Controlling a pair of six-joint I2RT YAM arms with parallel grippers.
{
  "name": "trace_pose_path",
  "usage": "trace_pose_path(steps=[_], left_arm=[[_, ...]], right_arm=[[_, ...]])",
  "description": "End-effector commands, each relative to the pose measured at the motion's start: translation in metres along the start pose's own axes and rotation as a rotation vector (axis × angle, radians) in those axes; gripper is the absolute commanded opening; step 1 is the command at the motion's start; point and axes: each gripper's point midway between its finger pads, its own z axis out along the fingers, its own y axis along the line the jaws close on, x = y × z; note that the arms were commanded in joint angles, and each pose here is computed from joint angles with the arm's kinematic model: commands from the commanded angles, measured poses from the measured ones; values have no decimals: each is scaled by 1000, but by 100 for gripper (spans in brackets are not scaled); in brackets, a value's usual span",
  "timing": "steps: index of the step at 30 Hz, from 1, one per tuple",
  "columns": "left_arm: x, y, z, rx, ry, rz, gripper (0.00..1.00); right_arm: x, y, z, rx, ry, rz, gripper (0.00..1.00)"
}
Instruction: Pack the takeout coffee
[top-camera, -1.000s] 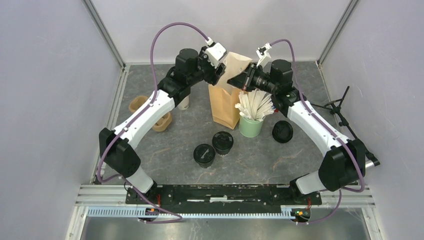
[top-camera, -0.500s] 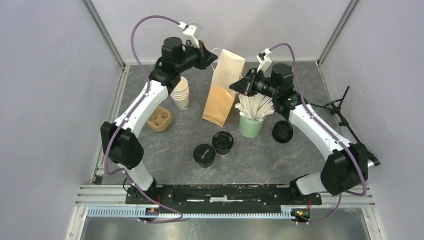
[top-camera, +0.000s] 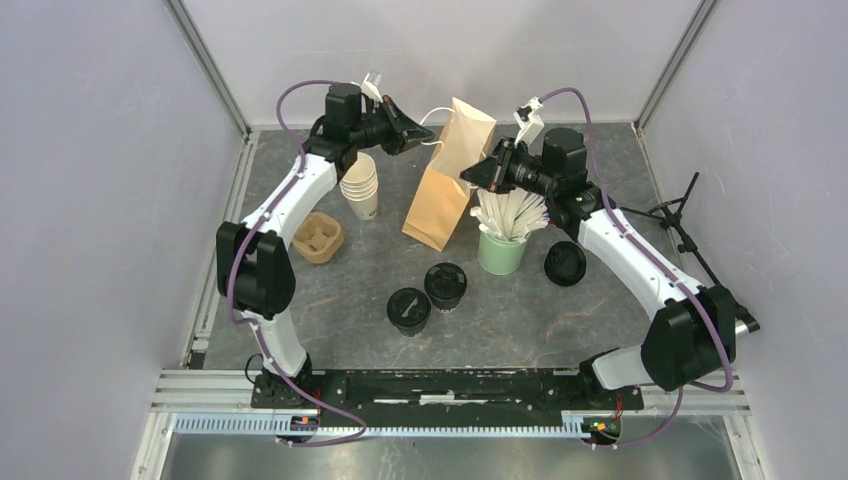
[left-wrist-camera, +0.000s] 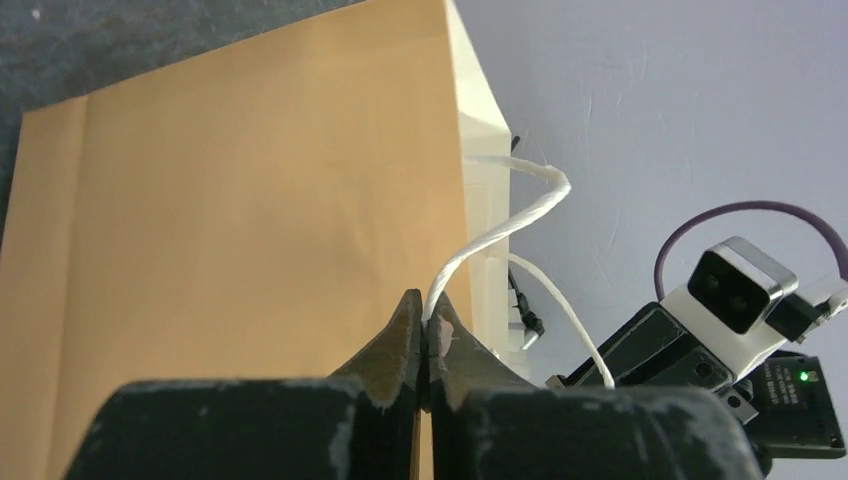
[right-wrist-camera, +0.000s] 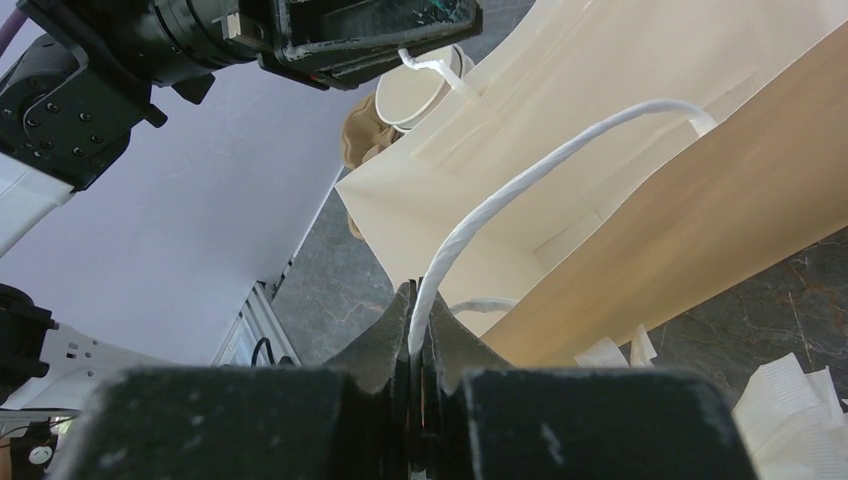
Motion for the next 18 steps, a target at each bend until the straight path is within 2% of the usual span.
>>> trace_pose_path(steps=[1, 5, 9, 14, 18], left_arm=[[9, 11, -8, -76, 43, -171, 3], [14, 27, -12, -162, 37, -215, 4], [15, 50, -20, -302, 33, -142, 7], [20, 49, -15, -296, 59, -140, 10], [20, 46, -16, -300, 51, -119, 16]], right_arm=[[-10, 7, -5, -12, -34, -40, 7], [-10, 7, -5, -13, -33, -44, 7], [-10, 7, -6, -13, -34, -42, 7], [-10, 7, -5, -12, -34, -46, 6], [-14, 8, -5, -14, -39, -53, 7]])
